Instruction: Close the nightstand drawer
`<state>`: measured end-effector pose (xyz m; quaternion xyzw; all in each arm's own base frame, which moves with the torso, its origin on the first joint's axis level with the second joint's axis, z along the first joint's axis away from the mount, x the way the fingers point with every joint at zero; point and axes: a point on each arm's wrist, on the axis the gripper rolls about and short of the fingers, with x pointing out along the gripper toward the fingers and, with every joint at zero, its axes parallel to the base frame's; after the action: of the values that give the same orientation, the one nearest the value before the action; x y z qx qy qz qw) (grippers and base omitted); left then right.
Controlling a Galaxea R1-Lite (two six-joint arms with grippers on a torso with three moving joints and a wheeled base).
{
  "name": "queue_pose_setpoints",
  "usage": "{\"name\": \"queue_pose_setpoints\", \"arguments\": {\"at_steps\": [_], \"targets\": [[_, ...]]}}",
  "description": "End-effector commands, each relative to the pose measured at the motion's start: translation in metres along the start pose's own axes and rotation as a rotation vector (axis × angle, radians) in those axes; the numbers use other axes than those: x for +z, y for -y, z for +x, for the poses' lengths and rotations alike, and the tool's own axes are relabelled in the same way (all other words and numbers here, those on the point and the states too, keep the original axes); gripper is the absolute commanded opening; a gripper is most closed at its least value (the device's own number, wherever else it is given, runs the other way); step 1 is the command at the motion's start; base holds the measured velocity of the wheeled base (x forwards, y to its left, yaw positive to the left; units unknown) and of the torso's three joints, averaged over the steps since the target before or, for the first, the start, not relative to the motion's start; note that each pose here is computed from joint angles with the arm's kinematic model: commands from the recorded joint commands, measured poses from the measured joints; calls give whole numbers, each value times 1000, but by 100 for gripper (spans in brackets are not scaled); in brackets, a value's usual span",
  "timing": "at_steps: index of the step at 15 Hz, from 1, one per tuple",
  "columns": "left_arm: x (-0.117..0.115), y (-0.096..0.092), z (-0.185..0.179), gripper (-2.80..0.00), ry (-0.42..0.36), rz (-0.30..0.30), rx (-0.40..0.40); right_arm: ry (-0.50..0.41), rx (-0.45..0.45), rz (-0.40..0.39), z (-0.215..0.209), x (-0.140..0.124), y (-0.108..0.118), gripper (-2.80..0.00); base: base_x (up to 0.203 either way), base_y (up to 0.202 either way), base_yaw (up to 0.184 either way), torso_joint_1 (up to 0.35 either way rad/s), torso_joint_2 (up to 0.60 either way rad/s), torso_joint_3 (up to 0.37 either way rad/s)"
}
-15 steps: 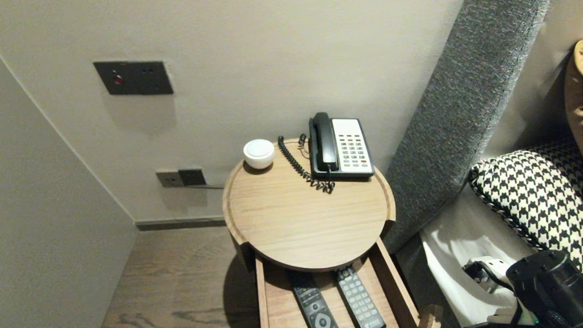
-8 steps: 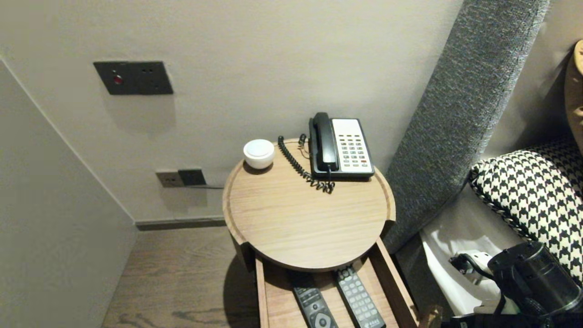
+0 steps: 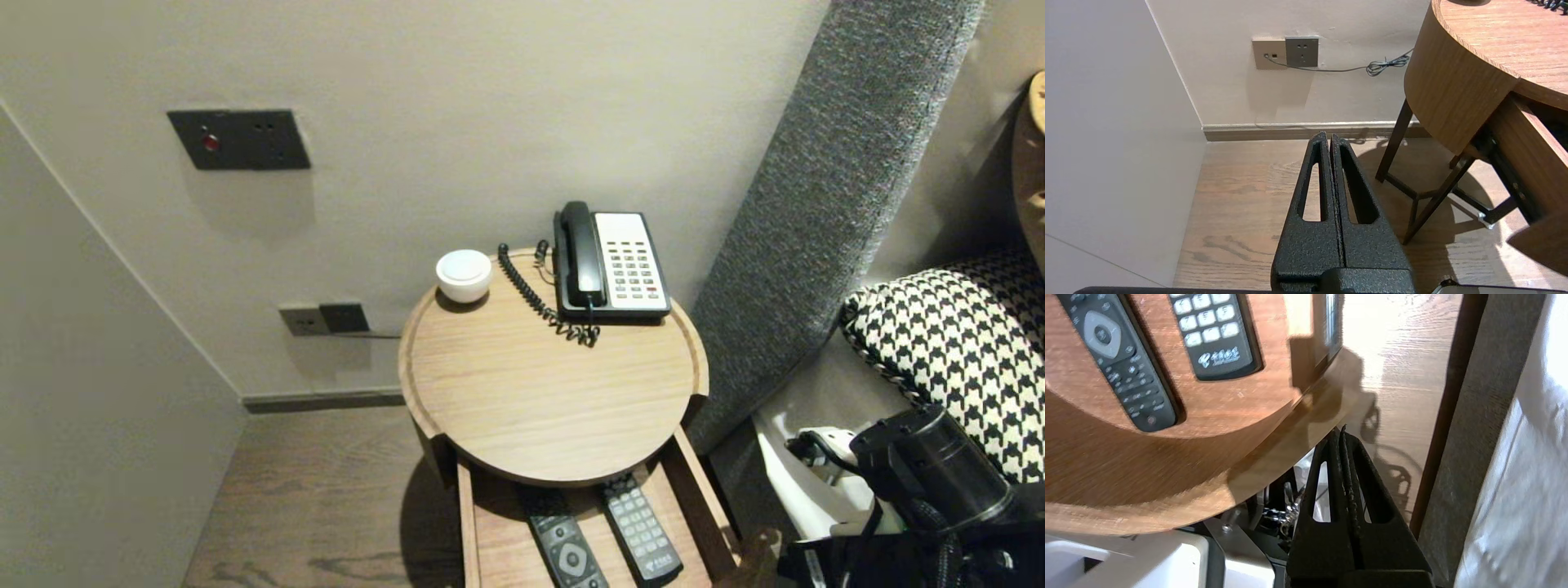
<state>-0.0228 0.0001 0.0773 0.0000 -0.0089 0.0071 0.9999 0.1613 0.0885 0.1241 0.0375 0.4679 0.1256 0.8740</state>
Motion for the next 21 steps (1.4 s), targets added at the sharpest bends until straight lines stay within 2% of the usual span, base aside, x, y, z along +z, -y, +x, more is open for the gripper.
{"name": "queue_pose_setpoints", "arguments": {"at_steps": [1, 13, 19, 21], "targets": [[0, 0, 0, -280, 1, 0, 1, -6, -1, 3, 6, 8, -3, -280, 0, 0, 0, 0, 0, 0], [0, 0, 0, -280, 1, 0, 1, -6, -25, 30, 45, 57, -13, -280, 0, 0, 0, 0, 0, 0], [0, 0, 0, -280, 1, 0, 1, 26, -15, 28, 54, 78, -20, -280, 0, 0, 0, 0, 0, 0], [0, 0, 0, -280, 1, 0, 1, 66, 0, 19, 52, 91, -25, -280, 0, 0, 0, 0, 0, 0]]}}
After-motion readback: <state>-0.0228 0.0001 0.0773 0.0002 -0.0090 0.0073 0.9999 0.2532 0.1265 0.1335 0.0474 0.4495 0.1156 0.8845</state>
